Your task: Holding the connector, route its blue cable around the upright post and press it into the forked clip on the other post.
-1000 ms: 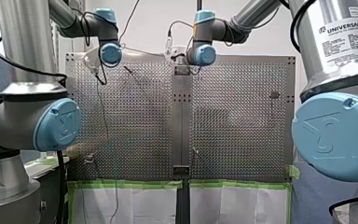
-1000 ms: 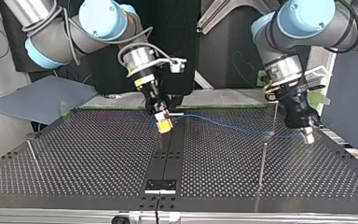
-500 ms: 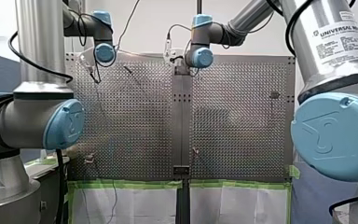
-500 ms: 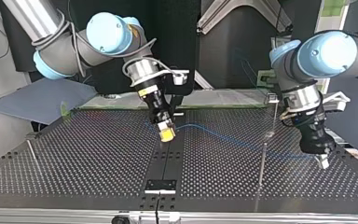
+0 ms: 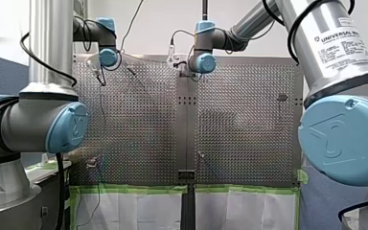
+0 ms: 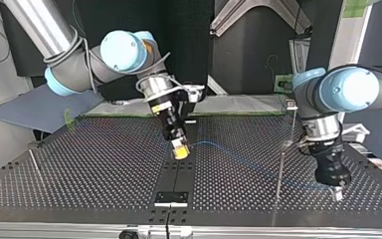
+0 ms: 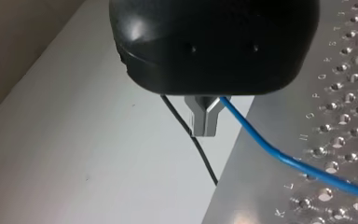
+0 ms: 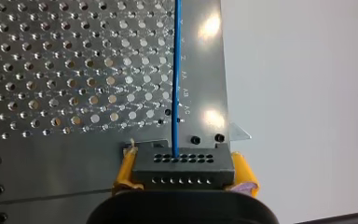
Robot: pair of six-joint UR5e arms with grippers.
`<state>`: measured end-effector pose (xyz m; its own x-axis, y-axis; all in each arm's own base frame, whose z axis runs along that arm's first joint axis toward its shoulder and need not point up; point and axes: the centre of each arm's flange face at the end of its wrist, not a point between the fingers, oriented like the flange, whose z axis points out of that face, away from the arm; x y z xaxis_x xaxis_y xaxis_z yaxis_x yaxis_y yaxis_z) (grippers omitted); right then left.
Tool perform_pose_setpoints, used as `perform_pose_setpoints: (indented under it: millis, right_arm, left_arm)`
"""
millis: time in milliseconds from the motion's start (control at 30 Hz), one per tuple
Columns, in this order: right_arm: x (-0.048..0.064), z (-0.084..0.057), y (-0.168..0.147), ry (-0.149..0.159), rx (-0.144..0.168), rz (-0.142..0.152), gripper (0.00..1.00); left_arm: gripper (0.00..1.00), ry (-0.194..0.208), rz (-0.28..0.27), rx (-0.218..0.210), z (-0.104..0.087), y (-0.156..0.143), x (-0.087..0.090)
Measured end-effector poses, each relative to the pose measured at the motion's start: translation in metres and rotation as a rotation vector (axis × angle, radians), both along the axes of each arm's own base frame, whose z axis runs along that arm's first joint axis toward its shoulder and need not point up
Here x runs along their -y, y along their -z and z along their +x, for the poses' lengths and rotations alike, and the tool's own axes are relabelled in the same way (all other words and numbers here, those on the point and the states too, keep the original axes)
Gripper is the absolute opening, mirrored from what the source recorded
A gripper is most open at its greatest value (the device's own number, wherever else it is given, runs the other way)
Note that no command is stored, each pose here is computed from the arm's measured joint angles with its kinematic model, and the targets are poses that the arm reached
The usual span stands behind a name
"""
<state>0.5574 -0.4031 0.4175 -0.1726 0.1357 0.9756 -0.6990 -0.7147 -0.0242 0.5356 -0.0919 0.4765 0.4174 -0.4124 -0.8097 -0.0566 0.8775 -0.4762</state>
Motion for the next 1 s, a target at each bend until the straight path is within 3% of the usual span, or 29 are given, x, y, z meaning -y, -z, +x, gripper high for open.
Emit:
perform_pose_setpoints:
  millis: [267, 467, 733, 1000]
  right_arm:
    - [0.007, 0.000, 0.010, 0.007, -0.011, 0.012, 0.00]
    - [0.011, 0.001, 0.023, 0.010, -0.028, 0.026, 0.00]
    - [0.015, 0.003, 0.036, 0.013, -0.042, 0.038, 0.00]
    - [0.019, 0.009, 0.060, 0.015, -0.068, 0.063, 0.00]
  left_arm:
    - [0.00, 0.064, 0.025, -0.042, 0.023, 0.022, 0.006]
    - [0.00, 0.068, 0.041, -0.102, 0.031, 0.048, 0.006]
    - [0.00, 0.074, 0.033, -0.127, 0.031, 0.082, 0.007]
    - [0.00, 0.094, 0.035, -0.115, 0.028, 0.102, 0.012]
